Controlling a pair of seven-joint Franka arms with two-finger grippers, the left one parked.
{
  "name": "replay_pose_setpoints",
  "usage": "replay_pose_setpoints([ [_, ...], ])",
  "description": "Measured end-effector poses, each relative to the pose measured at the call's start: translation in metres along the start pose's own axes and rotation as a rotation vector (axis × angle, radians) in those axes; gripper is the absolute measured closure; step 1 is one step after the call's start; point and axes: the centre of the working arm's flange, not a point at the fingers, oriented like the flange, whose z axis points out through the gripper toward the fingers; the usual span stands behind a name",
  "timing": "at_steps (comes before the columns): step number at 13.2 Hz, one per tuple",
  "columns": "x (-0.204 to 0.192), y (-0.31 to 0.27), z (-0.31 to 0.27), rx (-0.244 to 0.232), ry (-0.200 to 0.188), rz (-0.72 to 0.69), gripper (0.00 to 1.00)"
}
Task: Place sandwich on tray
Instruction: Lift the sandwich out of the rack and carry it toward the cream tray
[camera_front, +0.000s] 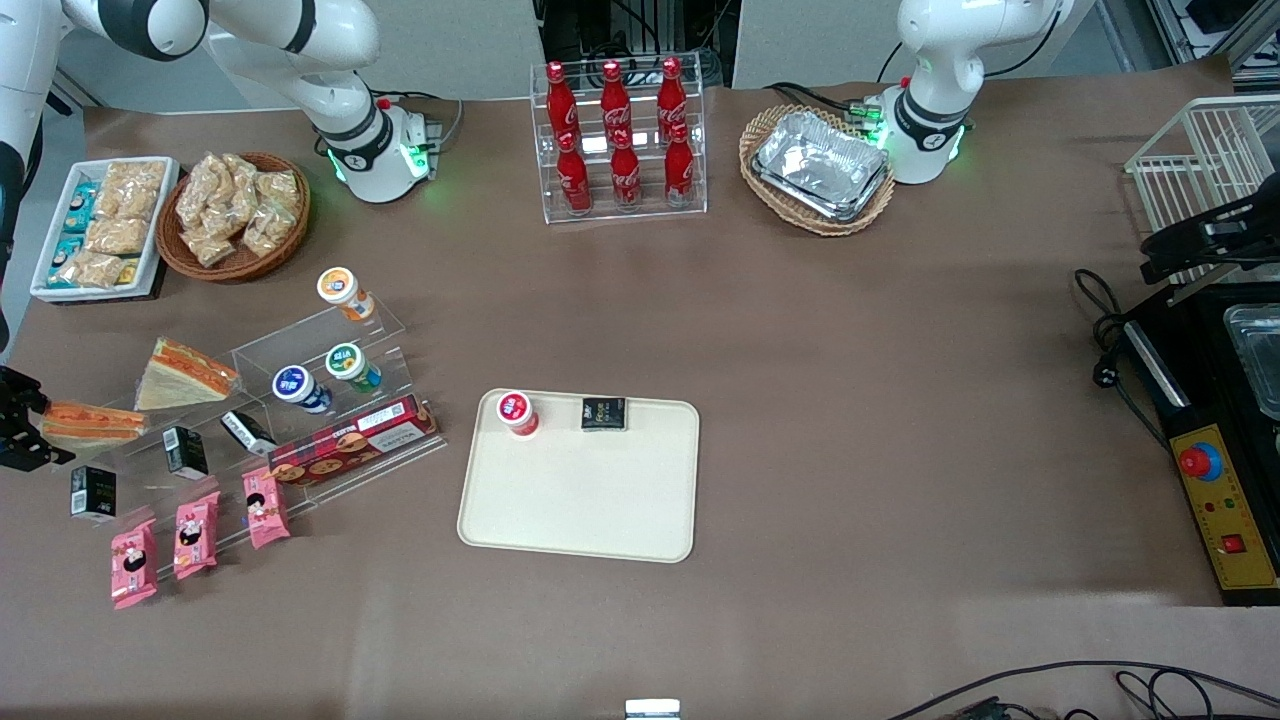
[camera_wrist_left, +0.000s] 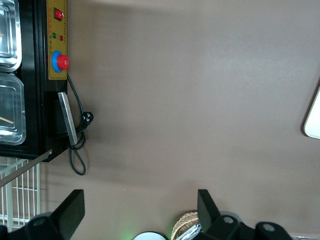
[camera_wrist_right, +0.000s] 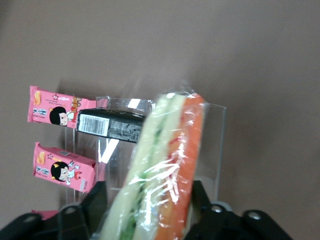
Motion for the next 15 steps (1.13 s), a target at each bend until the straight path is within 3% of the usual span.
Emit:
replay_pose_setpoints([
  [6, 0.002, 0.000, 0.001, -0.001, 0.007, -0.022, 0.39],
  [7, 0.002, -0.001, 0.000, 0.001, 0.011, -0.028, 0.48],
  [12, 0.009, -0.014, -0.029, 0.008, 0.059, -0.082, 0.49],
  [15, 0.004, -0.030, -0.063, 0.010, 0.012, -0.118, 0.49],
])
